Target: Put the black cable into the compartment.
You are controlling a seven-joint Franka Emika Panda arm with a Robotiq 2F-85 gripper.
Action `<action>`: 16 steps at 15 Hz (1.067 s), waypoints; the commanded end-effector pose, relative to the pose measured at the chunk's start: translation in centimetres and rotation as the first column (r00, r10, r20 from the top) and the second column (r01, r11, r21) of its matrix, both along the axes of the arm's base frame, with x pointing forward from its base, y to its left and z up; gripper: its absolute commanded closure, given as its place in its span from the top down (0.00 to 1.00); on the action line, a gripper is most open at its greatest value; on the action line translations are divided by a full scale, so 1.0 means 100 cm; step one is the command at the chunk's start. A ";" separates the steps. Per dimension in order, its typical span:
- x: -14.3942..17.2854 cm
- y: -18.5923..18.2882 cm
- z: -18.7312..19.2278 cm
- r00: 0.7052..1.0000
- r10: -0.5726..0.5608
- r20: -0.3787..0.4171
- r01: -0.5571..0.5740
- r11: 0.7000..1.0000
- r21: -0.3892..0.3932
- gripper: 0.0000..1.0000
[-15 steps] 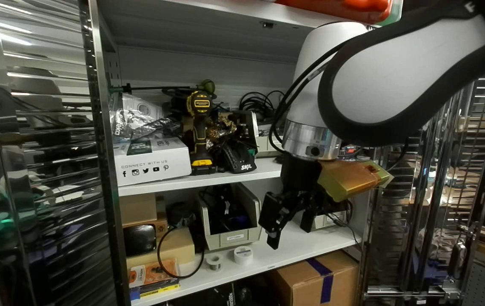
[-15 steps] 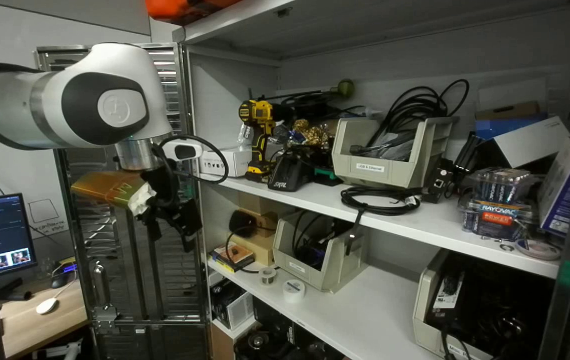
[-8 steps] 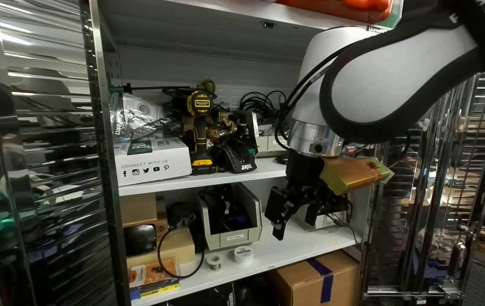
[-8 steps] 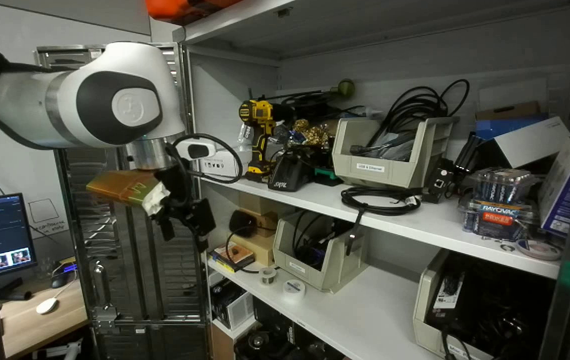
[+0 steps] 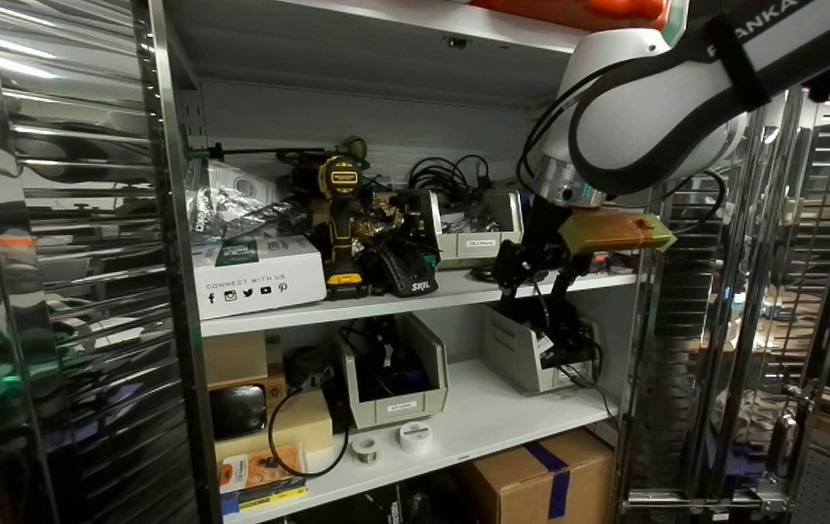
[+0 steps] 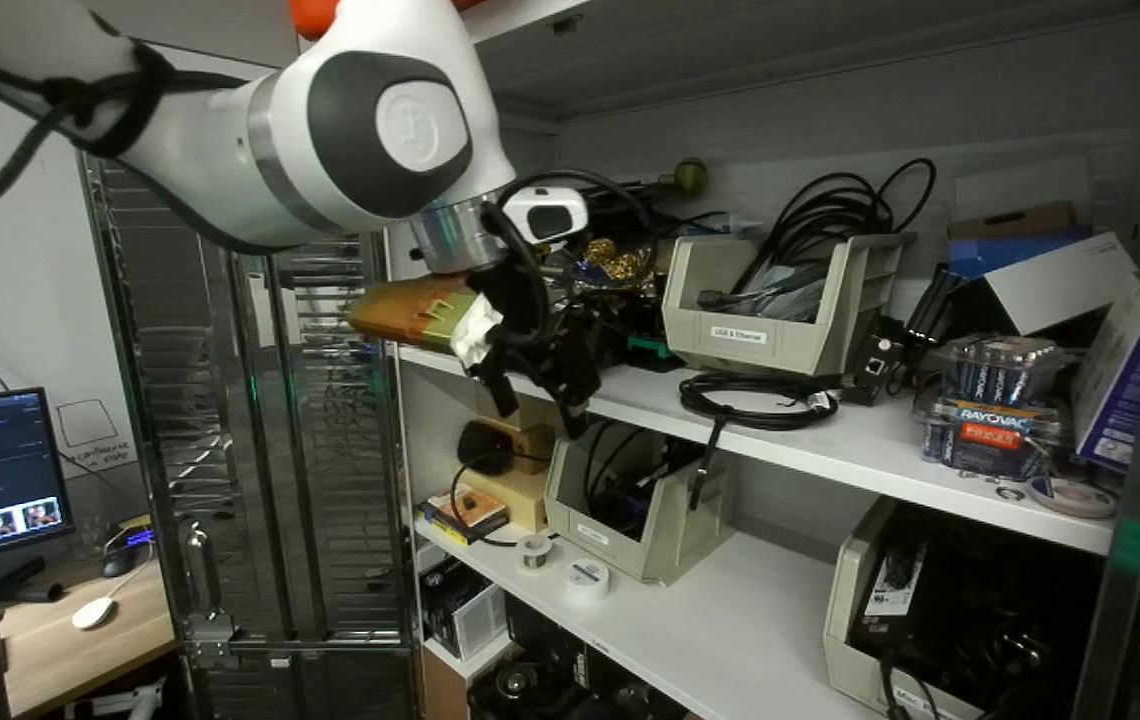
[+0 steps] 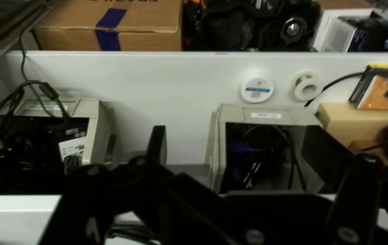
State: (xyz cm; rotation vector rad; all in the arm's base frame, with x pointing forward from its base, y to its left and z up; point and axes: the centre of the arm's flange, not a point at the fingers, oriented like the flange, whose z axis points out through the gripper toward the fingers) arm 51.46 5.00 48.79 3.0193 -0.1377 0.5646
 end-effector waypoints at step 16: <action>0.131 -0.107 0.018 0.753 -0.648 0.112 0.636 0.761 0.129 1.00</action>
